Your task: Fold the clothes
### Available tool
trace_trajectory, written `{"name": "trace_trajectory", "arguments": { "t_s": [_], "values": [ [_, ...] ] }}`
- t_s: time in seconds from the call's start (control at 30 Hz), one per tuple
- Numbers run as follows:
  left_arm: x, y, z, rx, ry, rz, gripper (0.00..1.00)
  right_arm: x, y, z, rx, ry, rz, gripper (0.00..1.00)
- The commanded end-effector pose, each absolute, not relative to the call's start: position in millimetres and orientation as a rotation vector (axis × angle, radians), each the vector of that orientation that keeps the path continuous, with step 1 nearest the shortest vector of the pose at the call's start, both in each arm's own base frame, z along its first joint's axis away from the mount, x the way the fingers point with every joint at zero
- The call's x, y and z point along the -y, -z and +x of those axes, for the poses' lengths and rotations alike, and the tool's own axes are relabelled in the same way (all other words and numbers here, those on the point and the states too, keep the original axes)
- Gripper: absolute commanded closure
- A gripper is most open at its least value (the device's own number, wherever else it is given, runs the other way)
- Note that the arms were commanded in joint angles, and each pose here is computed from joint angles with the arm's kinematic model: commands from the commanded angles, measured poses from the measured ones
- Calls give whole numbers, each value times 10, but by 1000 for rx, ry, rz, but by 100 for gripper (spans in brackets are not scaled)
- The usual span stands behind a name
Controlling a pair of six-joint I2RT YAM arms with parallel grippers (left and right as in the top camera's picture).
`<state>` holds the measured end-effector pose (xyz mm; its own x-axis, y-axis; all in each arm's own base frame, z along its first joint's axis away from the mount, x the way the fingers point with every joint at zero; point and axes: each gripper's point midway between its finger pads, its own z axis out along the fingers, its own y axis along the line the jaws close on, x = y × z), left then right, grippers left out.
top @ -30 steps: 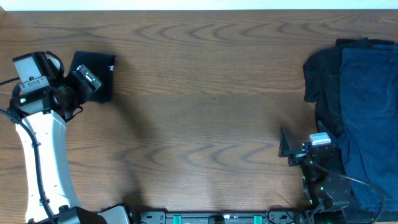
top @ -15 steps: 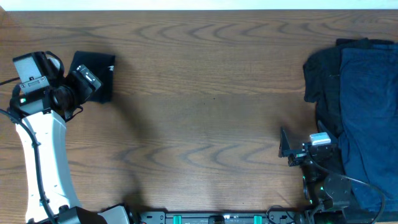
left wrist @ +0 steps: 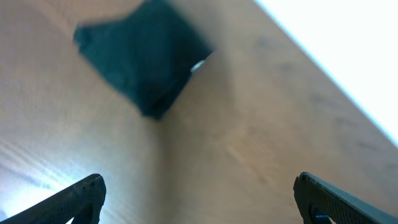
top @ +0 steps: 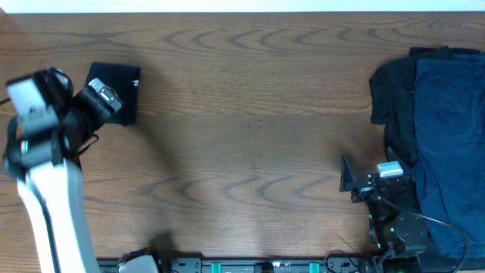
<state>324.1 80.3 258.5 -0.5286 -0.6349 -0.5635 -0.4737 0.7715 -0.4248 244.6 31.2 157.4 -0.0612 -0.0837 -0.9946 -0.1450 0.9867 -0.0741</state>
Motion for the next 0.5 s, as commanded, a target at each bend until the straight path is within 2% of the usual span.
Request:
{"name": "trace_trajectory", "arguments": {
  "t_s": [0.0, 0.23, 0.47],
  "values": [
    [-566, -3148, 2963, -2080, 298, -695, 2, -317, -1574, 2442, -1632, -38, -186, 1],
    [-23, -3995, 2151, -1798, 376, -424, 2, -317, -1574, 2442, -1632, -39, -187, 1],
    [196, -4360, 1321, -1575, 419, -286, 2, -317, -1574, 2442, -1632, -38, -186, 1]
  ]
}}
